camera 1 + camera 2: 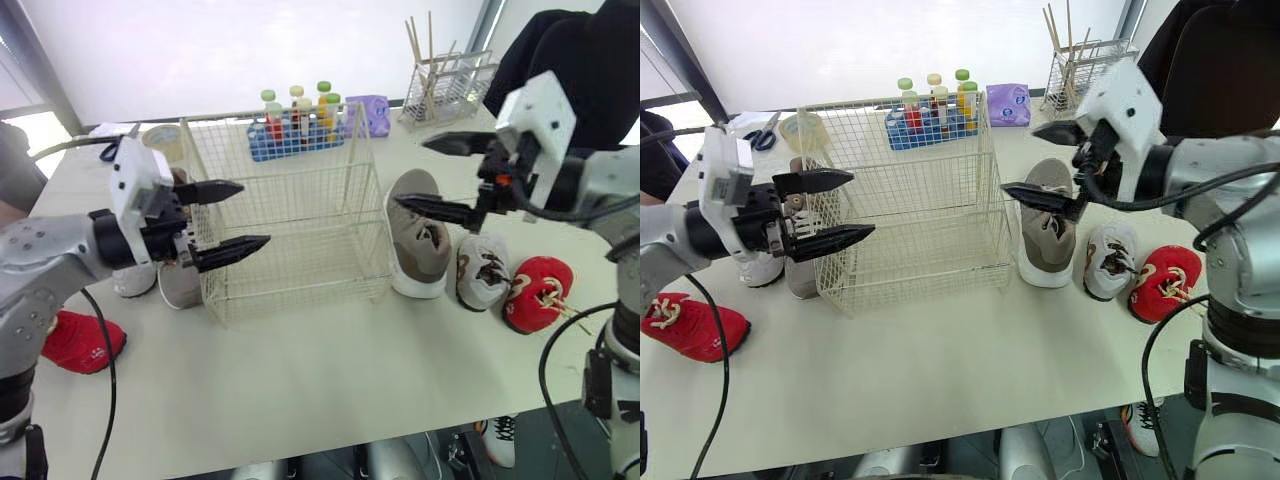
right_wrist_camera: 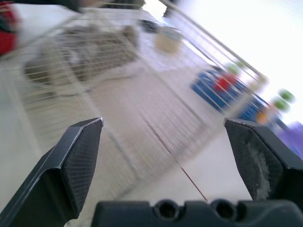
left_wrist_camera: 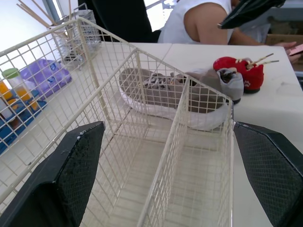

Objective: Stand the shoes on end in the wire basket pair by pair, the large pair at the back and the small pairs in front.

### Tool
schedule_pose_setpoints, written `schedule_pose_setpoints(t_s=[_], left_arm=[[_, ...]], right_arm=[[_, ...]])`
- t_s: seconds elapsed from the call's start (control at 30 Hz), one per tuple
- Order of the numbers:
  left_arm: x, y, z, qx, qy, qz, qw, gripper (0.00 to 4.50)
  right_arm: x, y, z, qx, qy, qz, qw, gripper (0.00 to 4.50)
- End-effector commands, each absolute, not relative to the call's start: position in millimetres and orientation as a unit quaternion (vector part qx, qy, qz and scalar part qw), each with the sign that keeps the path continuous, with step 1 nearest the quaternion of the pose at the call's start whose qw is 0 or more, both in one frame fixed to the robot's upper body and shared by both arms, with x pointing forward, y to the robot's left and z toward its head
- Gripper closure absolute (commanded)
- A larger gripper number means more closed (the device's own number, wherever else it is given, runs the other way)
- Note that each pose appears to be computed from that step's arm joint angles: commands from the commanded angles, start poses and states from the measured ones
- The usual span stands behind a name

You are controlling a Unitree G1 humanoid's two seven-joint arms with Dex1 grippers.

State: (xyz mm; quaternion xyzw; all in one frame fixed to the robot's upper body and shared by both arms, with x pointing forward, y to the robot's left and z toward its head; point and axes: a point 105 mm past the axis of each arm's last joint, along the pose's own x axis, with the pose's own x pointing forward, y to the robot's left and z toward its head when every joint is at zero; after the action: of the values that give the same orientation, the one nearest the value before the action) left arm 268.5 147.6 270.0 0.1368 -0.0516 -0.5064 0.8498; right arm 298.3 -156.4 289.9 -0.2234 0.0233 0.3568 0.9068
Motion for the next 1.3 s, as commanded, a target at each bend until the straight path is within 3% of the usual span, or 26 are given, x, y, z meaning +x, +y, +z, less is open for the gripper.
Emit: schedule_pose_setpoints(t_s=[0.03,0.17,0.43,0.83,0.93,1.17,1.23,1.3], left_arm=[[271.0,143.2,277.5,0.146,-0.074,-0.520,0.838,0.00],[274.9,140.2,276.7,0.145,-0.075,-0.530,0.832,0.00],[275.6,141.0,278.7,0.151,-0.077,-0.533,0.829,0.00],[269.8,145.3,279.5,0.156,-0.075,-0.520,0.837,0.00],[268.8,145.2,279.7,0.156,-0.075,-0.517,0.838,0.00],[267.2,145.7,280.1,0.155,-0.077,-0.512,0.841,0.00],[267.4,145.8,280.4,0.155,-0.077,-0.511,0.842,0.00],[267.9,146.0,280.7,0.155,-0.078,-0.511,0.842,0.00]], right_arm=[[302.0,-174.6,261.6,-0.198,0.068,0.236,0.949,0.03],[302.8,-181.5,231.7,-0.168,0.091,0.151,0.970,0.03],[305.2,-182.6,182.8,-0.105,0.130,0.070,0.983,0.03],[320.1,-179.6,163.5,-0.033,0.145,0.043,0.988,0.03],[322.8,-176.6,162.2,-0.023,0.145,0.046,0.988,0.86],[323.8,-171.2,157.2,-0.006,0.157,0.048,0.986,3.92],[324.1,-170.5,159.2,-0.002,0.157,0.047,0.987,4.31],[325.2,-172.4,164.5,-0.002,0.151,0.041,0.988,4.31]])
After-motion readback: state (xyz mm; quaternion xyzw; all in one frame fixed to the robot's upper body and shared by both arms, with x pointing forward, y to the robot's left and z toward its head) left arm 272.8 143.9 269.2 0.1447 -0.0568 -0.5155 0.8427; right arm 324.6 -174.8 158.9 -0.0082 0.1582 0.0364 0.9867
